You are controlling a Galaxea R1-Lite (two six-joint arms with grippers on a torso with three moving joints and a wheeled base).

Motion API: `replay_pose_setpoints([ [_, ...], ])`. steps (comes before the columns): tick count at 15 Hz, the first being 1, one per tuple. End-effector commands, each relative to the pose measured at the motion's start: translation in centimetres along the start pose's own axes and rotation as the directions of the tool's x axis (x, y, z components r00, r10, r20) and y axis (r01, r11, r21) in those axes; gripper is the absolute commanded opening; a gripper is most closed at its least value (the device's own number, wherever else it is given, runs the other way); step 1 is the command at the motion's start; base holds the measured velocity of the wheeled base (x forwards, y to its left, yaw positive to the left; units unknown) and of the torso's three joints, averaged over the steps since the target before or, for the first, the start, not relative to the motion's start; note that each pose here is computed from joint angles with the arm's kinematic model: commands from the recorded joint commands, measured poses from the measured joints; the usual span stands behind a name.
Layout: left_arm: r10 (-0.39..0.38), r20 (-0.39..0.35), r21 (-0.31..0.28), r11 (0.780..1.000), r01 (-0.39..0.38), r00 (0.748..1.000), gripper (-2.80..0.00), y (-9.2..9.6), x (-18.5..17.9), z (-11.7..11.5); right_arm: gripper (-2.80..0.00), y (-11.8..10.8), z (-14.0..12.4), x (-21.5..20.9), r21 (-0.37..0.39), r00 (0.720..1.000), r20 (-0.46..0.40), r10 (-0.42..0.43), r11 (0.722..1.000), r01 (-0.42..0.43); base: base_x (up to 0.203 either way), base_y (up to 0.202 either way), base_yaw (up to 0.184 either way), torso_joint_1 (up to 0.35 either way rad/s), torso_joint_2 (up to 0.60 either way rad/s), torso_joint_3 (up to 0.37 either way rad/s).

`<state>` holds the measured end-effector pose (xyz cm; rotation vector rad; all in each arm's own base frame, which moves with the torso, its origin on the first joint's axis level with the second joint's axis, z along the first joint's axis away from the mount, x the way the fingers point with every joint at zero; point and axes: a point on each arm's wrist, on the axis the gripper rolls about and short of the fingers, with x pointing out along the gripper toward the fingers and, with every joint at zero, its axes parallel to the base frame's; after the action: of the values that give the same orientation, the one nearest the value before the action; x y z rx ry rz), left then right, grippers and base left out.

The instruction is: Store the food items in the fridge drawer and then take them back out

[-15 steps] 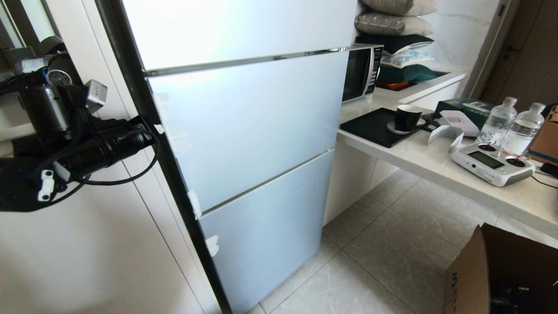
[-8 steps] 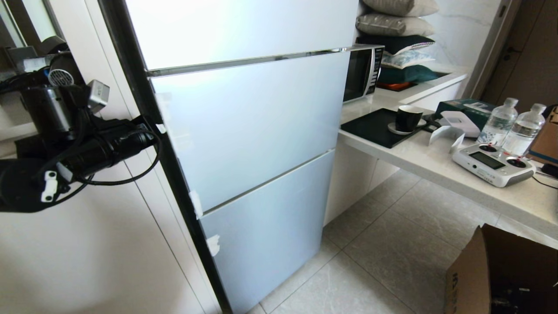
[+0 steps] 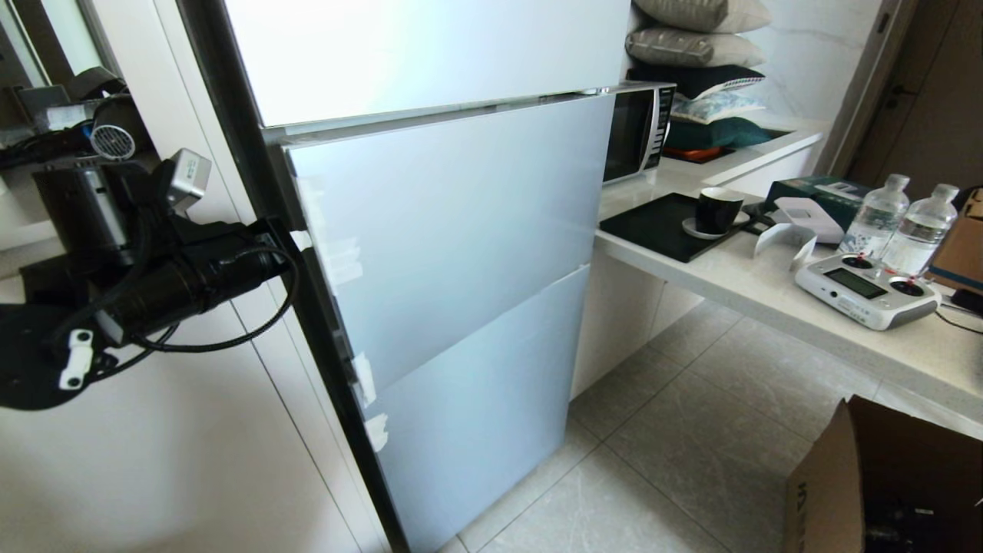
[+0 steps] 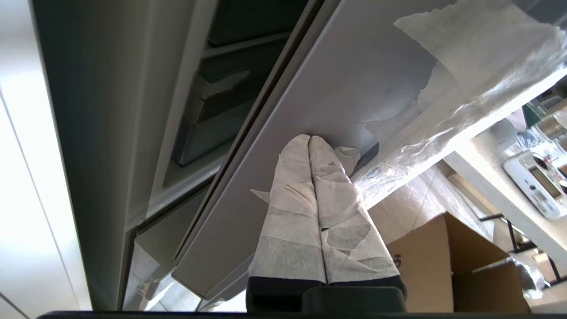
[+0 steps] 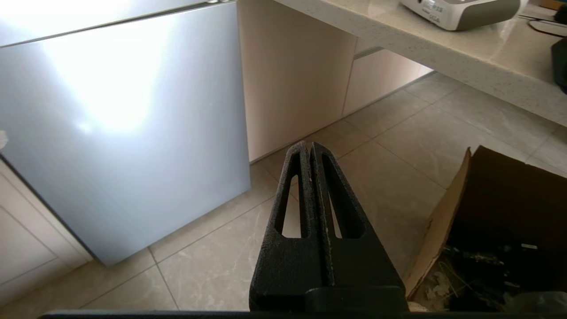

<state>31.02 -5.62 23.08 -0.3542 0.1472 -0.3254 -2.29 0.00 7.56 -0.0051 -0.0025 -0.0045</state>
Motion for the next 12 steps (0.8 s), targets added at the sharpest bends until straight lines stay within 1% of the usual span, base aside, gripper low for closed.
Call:
replay_pose_setpoints([
  [1, -0.015, 0.008, 0.006, 1.0, 0.015, 1.0, -2.8, -0.6, -0.8, -0.1, -2.8, 0.0, 0.0, 0.0, 0.001, 1.0, 0.001, 0.0, 1.0, 0.0, 0.0, 0.0, 0.0, 0.0, 0.0, 0.0],
  [4, -0.059, -0.021, 0.064, 0.996, 0.06, 0.998, -2.8, -2.1, -2.4, -1.4, -2.8, 0.0, 0.0, 0.0, -0.001, 1.0, 0.001, 0.0, 1.0, 0.0, 0.0, 0.0, 0.0, 0.0, 0.0, 0.0],
  [6, -0.093, -0.047, 0.072, 0.993, 0.096, 0.995, -2.8, -3.1, -3.3, -2.3, -2.8, 0.0, 0.0, 0.0, 0.0, 1.0, 0.001, 0.0, 1.0, 0.0, 0.0, 0.0, 0.0, 0.0, 0.0, 0.0],
  [9, -0.144, -0.059, 0.078, 0.986, 0.148, 0.988, -2.8, -4.6, -5.0, -2.8, -2.8, 0.0, 0.0, 0.0, -0.001, 1.0, 0.001, 0.0, 1.0, 0.0, 0.0, 0.0, 0.0, 0.0, 0.0, 0.0],
  [12, -0.2, -0.088, 0.112, 0.971, 0.21, 0.976, -2.8, -5.9, -6.6, -3.9, -2.8, 0.0, 0.0, 0.0, -0.001, 1.0, 0.001, 0.0, 1.0, 0.0, 0.0, 0.0, 0.0, 0.0, 0.0, 0.0],
])
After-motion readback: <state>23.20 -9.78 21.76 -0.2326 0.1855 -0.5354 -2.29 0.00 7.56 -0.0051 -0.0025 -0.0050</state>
